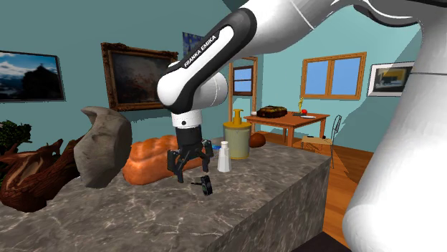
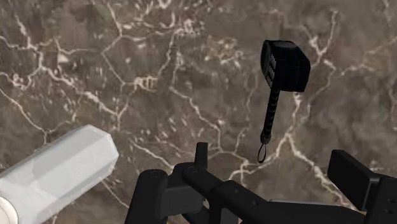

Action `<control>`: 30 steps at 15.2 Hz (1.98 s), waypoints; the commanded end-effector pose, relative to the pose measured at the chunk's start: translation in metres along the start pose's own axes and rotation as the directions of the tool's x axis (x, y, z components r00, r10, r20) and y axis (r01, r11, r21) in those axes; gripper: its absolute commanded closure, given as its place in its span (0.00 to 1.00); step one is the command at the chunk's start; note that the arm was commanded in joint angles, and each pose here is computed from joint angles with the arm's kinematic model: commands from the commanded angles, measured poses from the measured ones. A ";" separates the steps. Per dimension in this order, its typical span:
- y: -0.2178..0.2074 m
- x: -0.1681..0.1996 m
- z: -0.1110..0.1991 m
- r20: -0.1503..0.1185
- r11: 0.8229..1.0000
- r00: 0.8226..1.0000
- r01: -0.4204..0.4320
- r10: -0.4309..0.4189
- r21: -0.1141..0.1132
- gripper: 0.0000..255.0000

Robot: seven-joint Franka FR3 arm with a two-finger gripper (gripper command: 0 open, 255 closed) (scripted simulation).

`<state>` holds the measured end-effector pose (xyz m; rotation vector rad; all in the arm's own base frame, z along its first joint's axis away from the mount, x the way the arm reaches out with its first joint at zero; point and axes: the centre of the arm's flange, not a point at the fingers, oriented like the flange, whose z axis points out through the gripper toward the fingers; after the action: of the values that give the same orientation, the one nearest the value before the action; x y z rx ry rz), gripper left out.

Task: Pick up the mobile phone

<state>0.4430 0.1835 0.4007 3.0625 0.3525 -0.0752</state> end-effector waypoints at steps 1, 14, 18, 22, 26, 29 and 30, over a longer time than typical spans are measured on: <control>-0.002 0.002 0.011 0.000 1.000 1.000 0.000 0.000 0.000 0.00; -0.002 0.003 0.019 0.000 1.000 1.000 0.000 0.000 0.000 1.00; -0.001 0.002 -0.002 0.000 1.000 1.000 0.000 0.000 0.000 1.00; 0.000 0.001 -0.023 0.000 1.000 1.000 0.000 0.000 0.000 1.00; 0.001 -0.001 -0.044 0.000 1.000 1.000 0.000 0.000 0.000 1.00; 0.002 -0.001 -0.060 0.000 1.000 1.000 0.000 0.000 0.000 1.00; 0.002 -0.002 -0.061 0.000 1.000 1.000 0.000 0.000 0.000 1.00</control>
<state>0.4444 0.1847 0.4584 3.0630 0.3526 -0.0740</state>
